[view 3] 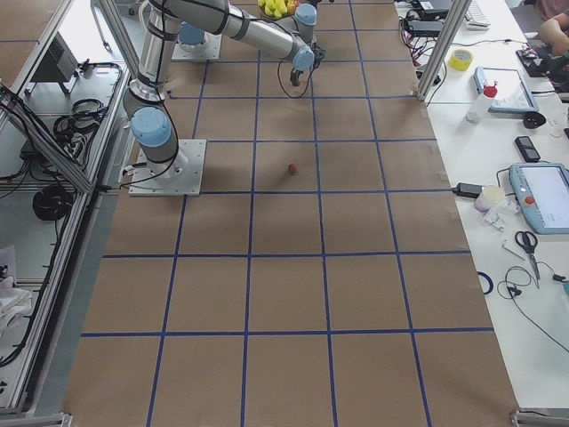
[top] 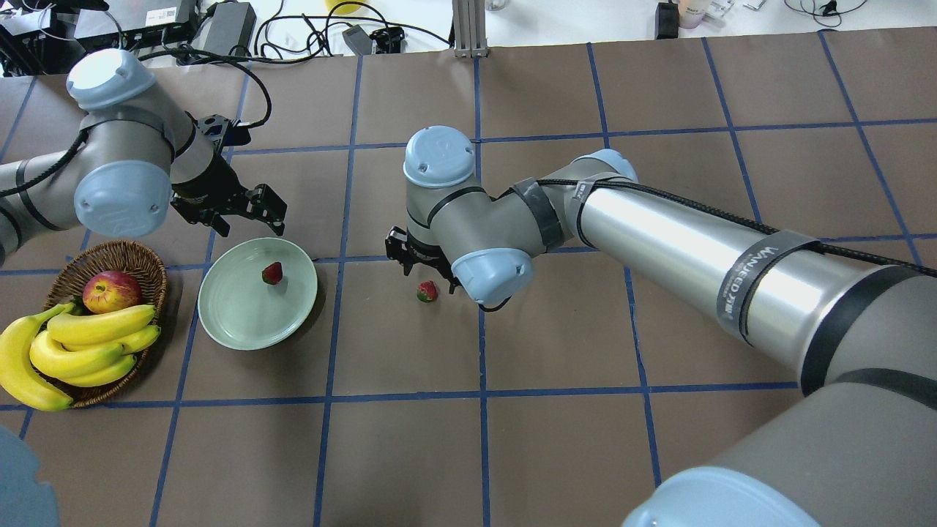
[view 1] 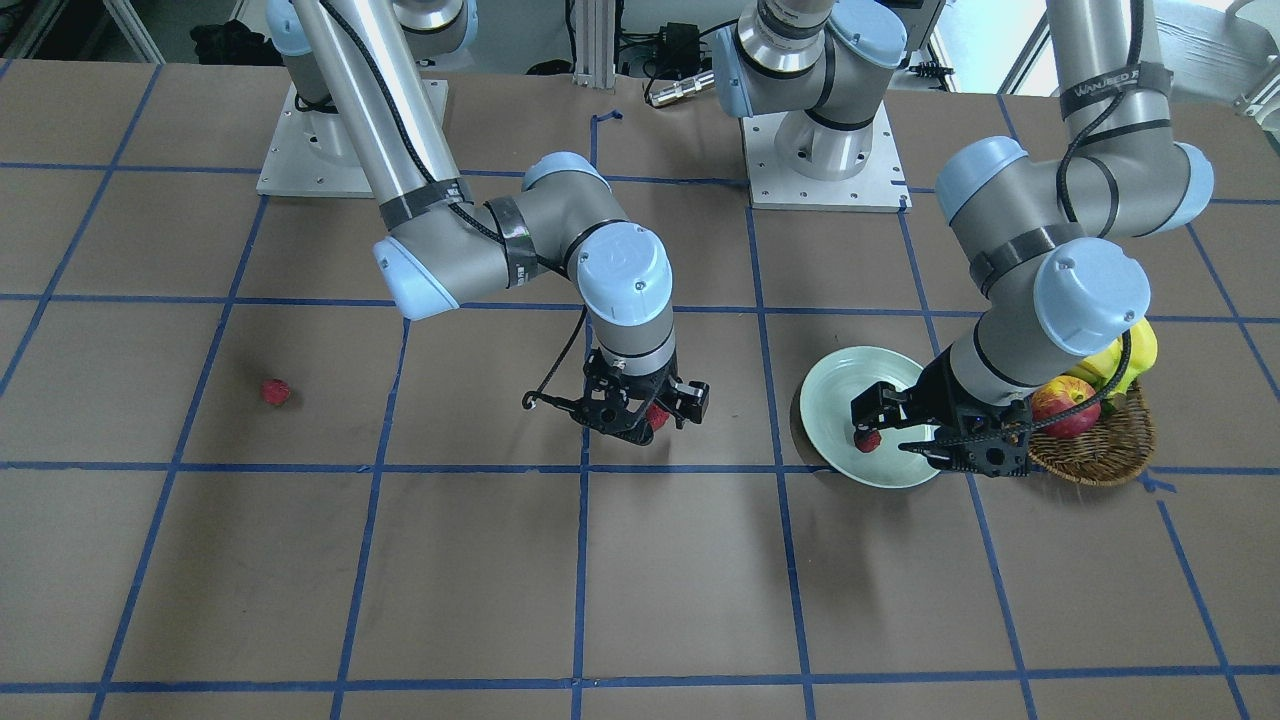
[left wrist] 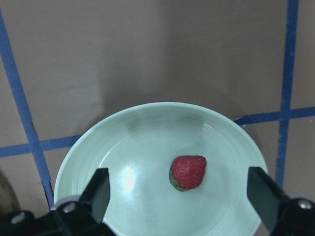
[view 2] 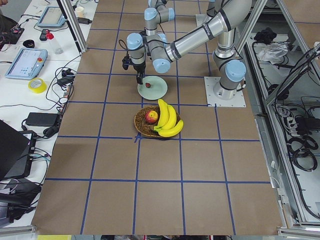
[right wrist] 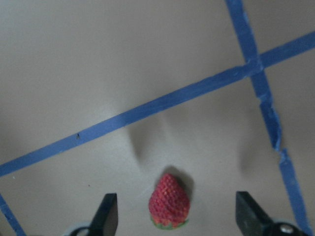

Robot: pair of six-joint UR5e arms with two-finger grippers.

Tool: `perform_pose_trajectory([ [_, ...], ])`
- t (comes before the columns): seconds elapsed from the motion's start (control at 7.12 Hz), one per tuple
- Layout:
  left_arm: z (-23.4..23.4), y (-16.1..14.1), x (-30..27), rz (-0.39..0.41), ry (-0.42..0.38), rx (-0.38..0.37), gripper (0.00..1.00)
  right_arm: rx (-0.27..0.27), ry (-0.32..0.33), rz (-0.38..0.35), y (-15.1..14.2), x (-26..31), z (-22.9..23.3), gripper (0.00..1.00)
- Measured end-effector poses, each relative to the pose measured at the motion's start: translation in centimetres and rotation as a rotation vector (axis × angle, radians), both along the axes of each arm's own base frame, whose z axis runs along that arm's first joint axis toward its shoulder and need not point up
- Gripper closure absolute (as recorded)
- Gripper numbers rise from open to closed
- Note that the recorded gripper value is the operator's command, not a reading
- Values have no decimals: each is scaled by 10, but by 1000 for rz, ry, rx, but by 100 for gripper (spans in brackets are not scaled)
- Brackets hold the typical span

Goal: Collect all strawberries into plate
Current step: 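Grasp the mid-table strawberry with the left gripper while the right grasps the last strawberry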

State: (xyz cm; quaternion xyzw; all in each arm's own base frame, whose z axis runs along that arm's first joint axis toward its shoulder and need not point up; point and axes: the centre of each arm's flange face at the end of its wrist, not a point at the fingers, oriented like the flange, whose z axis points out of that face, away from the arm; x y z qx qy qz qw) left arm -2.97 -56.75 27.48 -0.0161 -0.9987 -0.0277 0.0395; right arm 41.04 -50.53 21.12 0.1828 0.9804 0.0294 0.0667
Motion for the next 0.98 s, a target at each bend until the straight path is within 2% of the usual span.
perform_pose_trajectory([
  [0.14, 6, 1, -33, 55, 2, 13, 0, 1, 19, 43, -12, -33, 21, 0],
  [0.42, -1, 15, -137, 163, -7, 24, 0, 29, 65, 142, -24, -128, 46, 1],
  [0.7, -25, 38, -229, 156, -13, 8, 0, 34, 86, 250, -15, -237, 42, 1],
  [0.98, -66, 60, -277, 154, -28, 11, 3, 7, 111, 362, -19, -334, 44, 1],
])
